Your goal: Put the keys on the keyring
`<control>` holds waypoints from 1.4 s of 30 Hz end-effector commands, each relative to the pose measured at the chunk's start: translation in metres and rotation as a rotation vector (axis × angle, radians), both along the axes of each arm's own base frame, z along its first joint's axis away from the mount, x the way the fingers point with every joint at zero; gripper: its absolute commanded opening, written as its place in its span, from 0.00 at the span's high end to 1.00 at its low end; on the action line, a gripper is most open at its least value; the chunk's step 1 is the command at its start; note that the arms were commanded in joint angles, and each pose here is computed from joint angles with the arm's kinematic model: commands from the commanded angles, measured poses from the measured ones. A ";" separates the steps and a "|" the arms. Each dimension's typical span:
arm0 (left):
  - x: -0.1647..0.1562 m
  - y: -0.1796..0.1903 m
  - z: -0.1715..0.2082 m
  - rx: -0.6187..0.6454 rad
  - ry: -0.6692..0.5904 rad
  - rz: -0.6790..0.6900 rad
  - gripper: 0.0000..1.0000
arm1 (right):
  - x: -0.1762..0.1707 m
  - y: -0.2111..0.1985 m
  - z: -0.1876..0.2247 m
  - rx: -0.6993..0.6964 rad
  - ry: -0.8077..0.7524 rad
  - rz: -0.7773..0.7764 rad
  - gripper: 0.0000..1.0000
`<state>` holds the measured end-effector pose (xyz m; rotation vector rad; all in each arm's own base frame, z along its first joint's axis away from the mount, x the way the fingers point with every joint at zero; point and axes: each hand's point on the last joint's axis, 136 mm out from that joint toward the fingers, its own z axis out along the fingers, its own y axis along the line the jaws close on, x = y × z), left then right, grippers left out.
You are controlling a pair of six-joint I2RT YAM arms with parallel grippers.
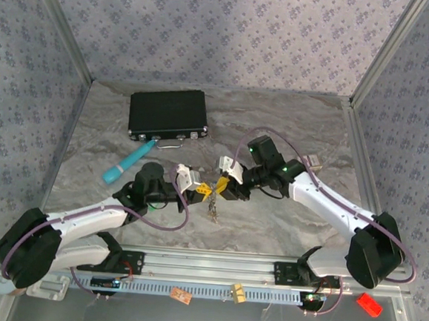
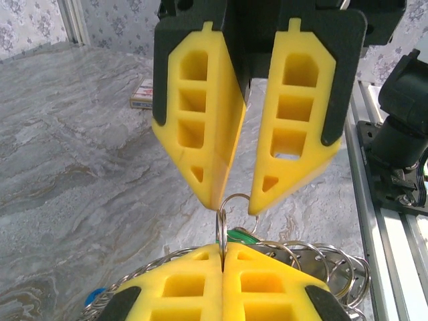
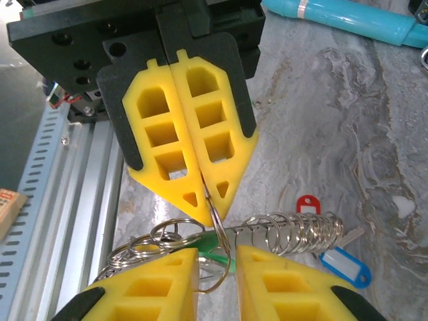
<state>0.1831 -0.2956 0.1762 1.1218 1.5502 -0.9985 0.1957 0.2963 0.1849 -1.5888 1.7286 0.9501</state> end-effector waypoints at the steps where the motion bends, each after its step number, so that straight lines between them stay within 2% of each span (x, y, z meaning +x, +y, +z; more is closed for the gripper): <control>1: -0.004 -0.003 0.024 -0.082 -0.058 -0.035 1.00 | -0.002 0.007 0.007 0.053 0.024 0.014 0.78; 5: -0.006 -0.003 0.025 -0.091 -0.058 -0.041 1.00 | 0.000 0.008 0.002 0.045 0.032 0.015 0.82; 12: -0.006 -0.003 0.028 -0.102 -0.064 -0.042 1.00 | -0.001 0.008 -0.001 0.038 0.042 0.022 1.00; 15: 0.000 -0.003 0.025 -0.086 -0.048 -0.007 1.00 | -0.001 0.008 0.003 0.032 0.032 0.030 1.00; 17: 0.006 -0.001 0.021 -0.060 -0.034 0.028 0.84 | -0.002 0.007 0.005 0.003 0.010 0.041 1.00; 20: 0.007 -0.001 0.017 -0.029 -0.028 0.029 0.80 | -0.003 0.005 0.005 -0.063 -0.033 0.059 1.00; 25: 0.007 -0.001 0.014 -0.015 -0.018 0.023 0.82 | -0.008 0.005 0.000 -0.173 -0.073 0.103 1.00; 29: 0.006 -0.004 0.016 -0.017 -0.013 0.009 0.83 | -0.011 0.013 0.005 -0.173 -0.091 0.124 1.00; 34: 0.004 -0.004 0.022 -0.030 -0.030 -0.001 1.00 | -0.013 0.019 0.011 -0.174 -0.102 0.140 1.00; 35: 0.003 -0.003 0.023 -0.032 -0.034 -0.002 1.00 | -0.010 0.018 0.012 -0.163 -0.101 0.121 1.00; 37: 0.002 -0.002 0.023 -0.036 -0.036 -0.003 1.00 | -0.005 0.011 0.011 -0.126 -0.074 0.070 0.81; 38: 0.002 -0.002 0.023 -0.040 -0.040 -0.004 1.00 | -0.004 0.008 0.014 -0.100 -0.059 0.052 0.75; 39: 0.001 -0.002 0.023 -0.043 -0.043 -0.007 1.00 | -0.001 0.006 0.018 -0.060 -0.049 0.028 0.71; 42: -0.001 -0.001 0.025 -0.057 -0.056 -0.012 1.00 | 0.000 -0.003 0.017 -0.021 0.002 -0.011 0.68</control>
